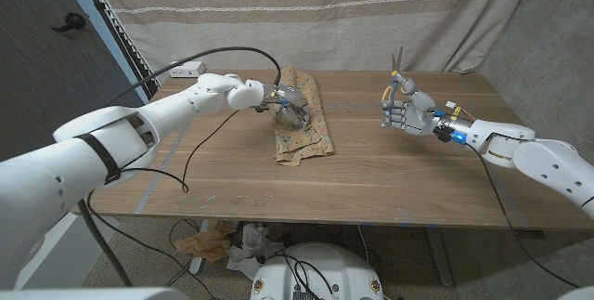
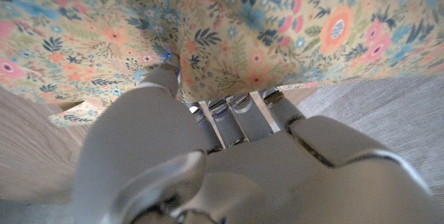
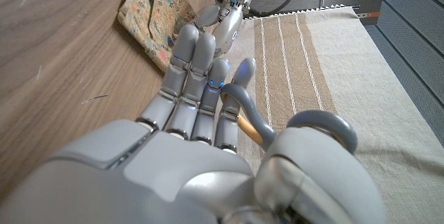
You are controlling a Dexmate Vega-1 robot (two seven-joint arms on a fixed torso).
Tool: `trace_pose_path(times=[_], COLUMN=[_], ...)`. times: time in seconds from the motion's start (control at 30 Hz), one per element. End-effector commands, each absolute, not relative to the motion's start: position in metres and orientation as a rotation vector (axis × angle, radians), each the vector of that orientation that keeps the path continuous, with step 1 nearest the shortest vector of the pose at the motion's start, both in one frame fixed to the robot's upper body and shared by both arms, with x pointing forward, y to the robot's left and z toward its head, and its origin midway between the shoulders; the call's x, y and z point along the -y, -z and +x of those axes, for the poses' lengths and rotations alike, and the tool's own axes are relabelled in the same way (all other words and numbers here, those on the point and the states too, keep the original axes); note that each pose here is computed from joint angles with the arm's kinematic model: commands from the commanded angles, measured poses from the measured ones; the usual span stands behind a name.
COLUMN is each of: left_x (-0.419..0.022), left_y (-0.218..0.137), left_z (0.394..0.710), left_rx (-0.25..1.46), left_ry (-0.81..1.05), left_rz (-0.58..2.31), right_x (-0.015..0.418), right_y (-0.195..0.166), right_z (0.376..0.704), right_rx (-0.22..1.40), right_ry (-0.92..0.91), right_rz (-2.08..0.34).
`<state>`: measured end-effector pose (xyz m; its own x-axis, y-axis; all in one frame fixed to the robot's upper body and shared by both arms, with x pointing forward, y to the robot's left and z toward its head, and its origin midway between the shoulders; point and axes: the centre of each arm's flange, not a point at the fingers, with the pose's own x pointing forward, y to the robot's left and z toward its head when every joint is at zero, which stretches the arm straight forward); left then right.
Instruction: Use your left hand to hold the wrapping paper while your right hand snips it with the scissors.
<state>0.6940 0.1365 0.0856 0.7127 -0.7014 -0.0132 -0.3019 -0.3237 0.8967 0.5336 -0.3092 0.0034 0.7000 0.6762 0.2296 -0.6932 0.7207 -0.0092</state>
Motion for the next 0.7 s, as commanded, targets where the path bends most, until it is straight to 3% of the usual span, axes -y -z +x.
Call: trace_pose_path(times=[0.03, 0.7], left_x=[-0.153, -0.164], left_y=[-0.101, -0.096], left_z=[0.698, 0.711], left_rx=[0.709, 0.647], left_ry=[0.447, 0.347], left_rz=[1.582, 1.105], right_x=[0.307, 0.305], right_y=[-0.005, 0.000], right_z=[0.536, 0.535], right_rx=[0.231, 0.239], right_ry=[-0.772, -0.788], right_rz=[0.080, 0.083])
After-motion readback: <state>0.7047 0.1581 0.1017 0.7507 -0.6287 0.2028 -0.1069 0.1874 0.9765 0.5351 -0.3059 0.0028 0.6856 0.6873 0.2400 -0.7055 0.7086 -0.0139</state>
